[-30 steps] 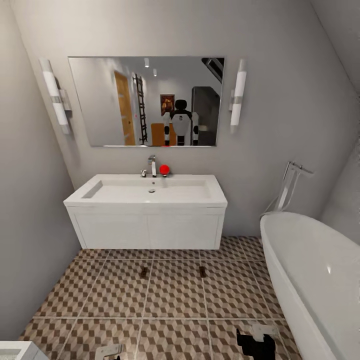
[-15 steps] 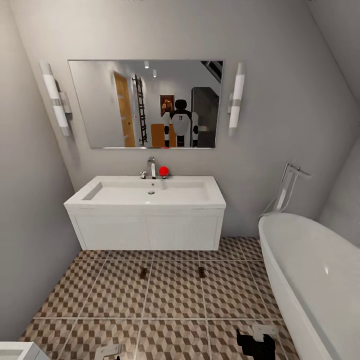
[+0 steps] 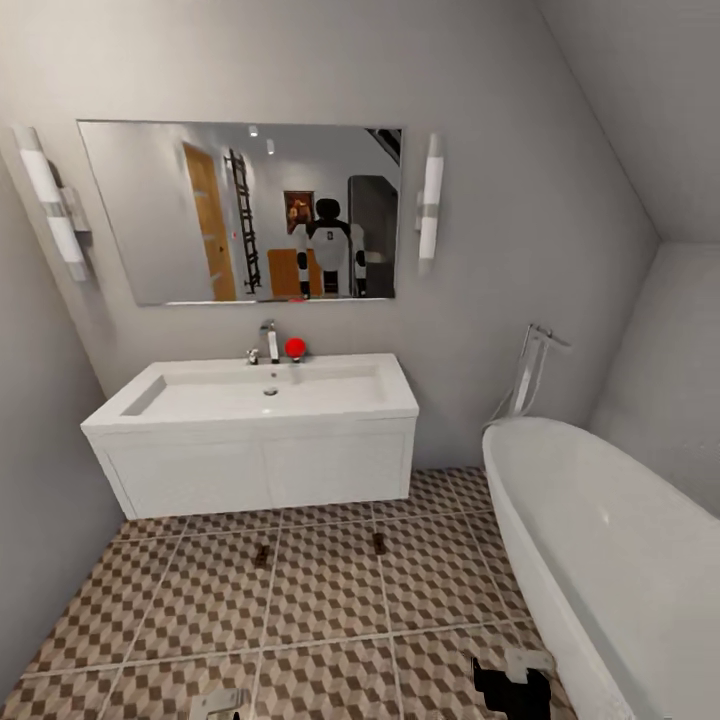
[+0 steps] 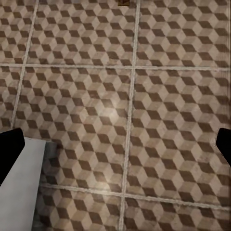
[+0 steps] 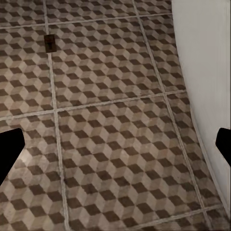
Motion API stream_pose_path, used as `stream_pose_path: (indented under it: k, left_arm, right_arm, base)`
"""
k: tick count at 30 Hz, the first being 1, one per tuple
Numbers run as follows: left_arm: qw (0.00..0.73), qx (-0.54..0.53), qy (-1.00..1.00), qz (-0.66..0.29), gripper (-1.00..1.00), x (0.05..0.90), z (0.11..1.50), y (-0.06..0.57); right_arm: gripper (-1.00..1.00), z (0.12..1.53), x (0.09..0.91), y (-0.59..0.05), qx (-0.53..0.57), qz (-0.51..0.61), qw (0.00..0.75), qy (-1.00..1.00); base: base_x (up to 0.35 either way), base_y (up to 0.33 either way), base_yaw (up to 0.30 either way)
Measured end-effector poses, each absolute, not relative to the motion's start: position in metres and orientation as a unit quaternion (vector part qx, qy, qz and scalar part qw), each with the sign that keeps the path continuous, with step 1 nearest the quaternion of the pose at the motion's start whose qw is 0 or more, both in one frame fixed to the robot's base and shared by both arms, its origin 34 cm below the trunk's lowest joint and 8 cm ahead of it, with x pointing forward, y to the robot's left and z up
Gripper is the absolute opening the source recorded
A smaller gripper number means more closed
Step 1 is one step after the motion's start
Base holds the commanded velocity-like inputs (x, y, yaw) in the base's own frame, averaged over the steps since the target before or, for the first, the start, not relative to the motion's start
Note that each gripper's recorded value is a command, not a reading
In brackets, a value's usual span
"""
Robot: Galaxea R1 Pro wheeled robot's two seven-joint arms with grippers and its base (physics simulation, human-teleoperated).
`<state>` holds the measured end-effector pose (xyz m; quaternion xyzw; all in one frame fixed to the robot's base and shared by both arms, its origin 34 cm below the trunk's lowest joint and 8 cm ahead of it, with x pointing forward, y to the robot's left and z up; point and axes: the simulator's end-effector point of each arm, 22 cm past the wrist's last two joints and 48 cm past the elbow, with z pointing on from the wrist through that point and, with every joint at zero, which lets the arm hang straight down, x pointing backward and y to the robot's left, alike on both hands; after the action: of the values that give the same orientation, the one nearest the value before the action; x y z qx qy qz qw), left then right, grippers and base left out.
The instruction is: Take the four mousetraps from the cabinet in the bathroom and place them on the bathroom floor. Make sure all four end up on the same floor surface, and ensure that at least two of them are either under or directly next to the same bathroom sink.
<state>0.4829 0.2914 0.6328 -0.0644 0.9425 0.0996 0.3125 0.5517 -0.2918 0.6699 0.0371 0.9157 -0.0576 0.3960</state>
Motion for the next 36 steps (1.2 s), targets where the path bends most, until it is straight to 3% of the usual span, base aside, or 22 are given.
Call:
stream_pose_path:
  k: [36]
  left_arm:
    - [0.312, -0.065, 0.942, 0.103, 1.0, 0.472, 0.669, 0.295]
  right_arm:
    - [1.0, 0.706, 0.541, -0.292, 0.036, -0.058, 0.395, 0.916]
  base:
    - [0.0, 0.0, -0.262]
